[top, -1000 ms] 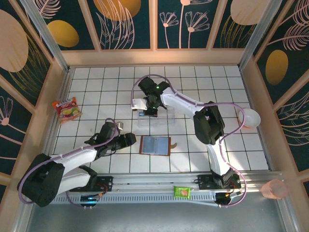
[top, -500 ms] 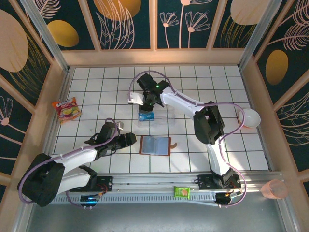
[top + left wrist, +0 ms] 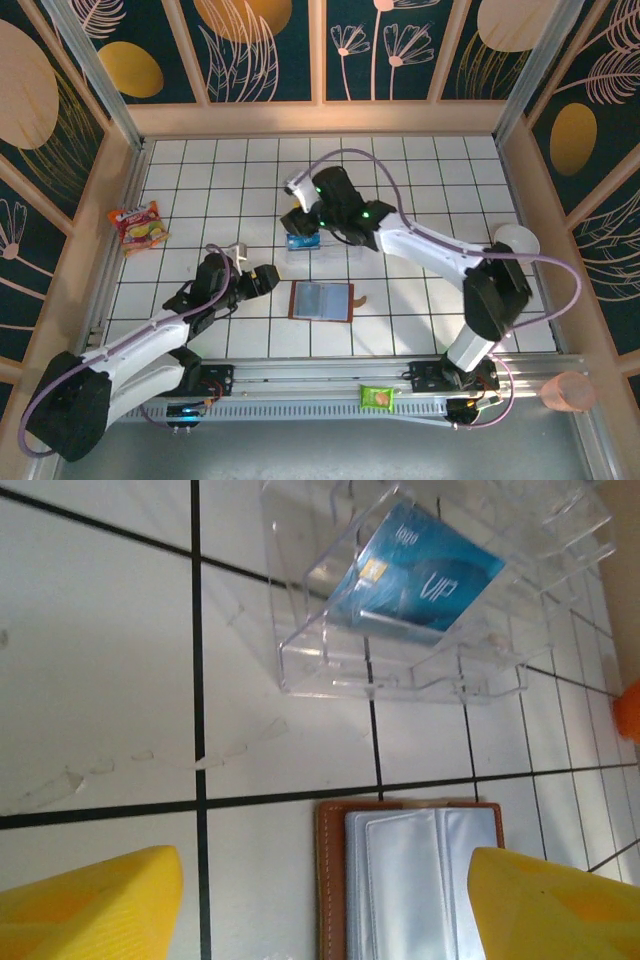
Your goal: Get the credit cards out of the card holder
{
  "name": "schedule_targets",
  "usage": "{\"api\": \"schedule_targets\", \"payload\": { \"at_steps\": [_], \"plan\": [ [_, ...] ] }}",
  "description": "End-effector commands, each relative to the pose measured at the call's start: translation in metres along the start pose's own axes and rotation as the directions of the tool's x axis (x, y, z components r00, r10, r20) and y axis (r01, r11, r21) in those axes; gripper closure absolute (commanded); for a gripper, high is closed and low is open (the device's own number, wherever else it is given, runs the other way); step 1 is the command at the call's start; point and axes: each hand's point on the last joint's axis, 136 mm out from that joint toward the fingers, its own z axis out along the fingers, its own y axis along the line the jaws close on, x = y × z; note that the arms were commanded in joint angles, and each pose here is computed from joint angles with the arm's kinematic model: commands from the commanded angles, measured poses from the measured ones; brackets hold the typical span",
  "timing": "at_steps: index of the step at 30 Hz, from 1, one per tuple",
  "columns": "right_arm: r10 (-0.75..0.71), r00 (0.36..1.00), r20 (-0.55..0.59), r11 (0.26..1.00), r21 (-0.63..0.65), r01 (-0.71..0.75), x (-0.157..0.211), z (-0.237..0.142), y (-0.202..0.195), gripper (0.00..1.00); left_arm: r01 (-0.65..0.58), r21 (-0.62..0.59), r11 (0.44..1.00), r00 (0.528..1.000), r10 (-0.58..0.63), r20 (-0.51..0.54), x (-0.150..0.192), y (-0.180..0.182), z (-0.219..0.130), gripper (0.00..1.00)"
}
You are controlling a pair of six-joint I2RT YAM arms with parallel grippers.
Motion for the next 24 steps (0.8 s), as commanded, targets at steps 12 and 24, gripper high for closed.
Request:
{"api": "schedule_targets", "payload": {
  "at_steps": [12, 24],
  "plan": [
    [0.203, 0.903, -0.378, 0.968, 0.219, -0.126, 0.181, 0.001, 0.064, 0.58, -0.017, -0.037, 0.999, 0.999, 0.019, 0.044, 0.006, 0.022, -0.002, 0.21],
    [0.101, 0.883, -0.458, 0.962, 0.271, 0.030, 0.203, 0.017, 0.076, 0.60, -0.028, -0.041, 0.999, 0.999, 0.029, 0.025, 0.012, 0.024, -0.004, 0.25]
  ]
}}
